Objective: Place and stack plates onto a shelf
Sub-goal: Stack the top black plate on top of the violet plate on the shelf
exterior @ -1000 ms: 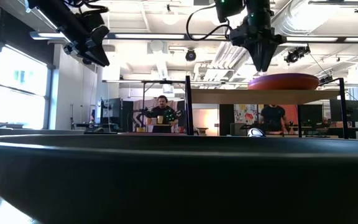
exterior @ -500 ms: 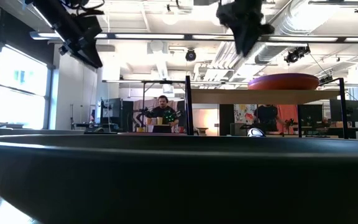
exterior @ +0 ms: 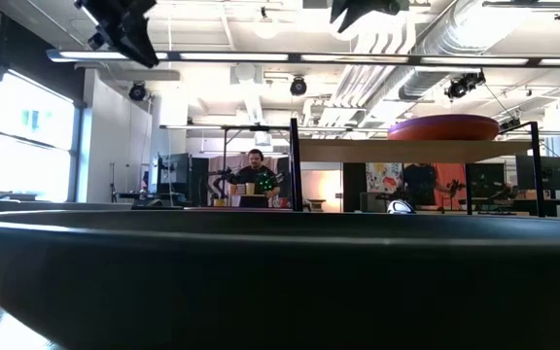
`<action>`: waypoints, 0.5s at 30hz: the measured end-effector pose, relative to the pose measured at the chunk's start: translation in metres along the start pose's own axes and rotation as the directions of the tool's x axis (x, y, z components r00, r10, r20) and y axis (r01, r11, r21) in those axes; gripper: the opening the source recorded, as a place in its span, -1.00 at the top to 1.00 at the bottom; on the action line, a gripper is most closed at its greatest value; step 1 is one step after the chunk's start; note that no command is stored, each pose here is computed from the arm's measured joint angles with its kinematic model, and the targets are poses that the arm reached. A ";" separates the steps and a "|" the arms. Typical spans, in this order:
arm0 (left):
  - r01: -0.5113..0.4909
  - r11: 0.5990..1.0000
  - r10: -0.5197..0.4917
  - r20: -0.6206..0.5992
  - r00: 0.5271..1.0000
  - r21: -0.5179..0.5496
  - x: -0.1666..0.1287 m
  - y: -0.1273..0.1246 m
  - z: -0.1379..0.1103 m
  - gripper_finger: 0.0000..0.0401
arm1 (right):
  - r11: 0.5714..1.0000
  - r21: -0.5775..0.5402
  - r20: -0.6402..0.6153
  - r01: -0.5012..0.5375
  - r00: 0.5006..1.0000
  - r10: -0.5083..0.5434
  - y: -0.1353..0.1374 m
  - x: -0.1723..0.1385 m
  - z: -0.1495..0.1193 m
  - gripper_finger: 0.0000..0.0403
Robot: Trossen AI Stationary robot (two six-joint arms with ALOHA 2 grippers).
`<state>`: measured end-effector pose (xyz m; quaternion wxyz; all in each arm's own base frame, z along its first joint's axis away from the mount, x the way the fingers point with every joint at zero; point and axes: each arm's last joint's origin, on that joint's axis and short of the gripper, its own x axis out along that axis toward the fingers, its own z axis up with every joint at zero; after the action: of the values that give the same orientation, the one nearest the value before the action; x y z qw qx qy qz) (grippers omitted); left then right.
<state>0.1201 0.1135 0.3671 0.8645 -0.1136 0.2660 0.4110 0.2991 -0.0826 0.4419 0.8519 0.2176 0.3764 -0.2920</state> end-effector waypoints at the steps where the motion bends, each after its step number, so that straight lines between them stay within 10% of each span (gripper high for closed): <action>1: 0.026 0.999 -0.027 -0.013 1.000 -0.019 -0.001 -0.001 0.002 0.55 | 1.000 -0.002 0.002 -0.003 1.000 0.003 0.001 0.000 0.000 0.51; 7: 0.172 0.983 -0.184 -0.243 0.952 -0.070 0.014 -0.009 -0.005 0.55 | 1.000 -0.003 -0.007 0.000 1.000 0.000 0.002 0.003 0.000 0.51; 15: 0.098 0.995 -0.088 -0.494 0.865 -0.005 0.062 -0.015 -0.040 0.55 | 1.000 -0.004 -0.008 0.000 1.000 0.000 0.002 0.003 0.000 0.51</action>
<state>0.1493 0.1275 0.2998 0.7878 -0.2186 0.4763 0.3235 0.3022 -0.0819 0.4395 0.8506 0.2173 0.3805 -0.2906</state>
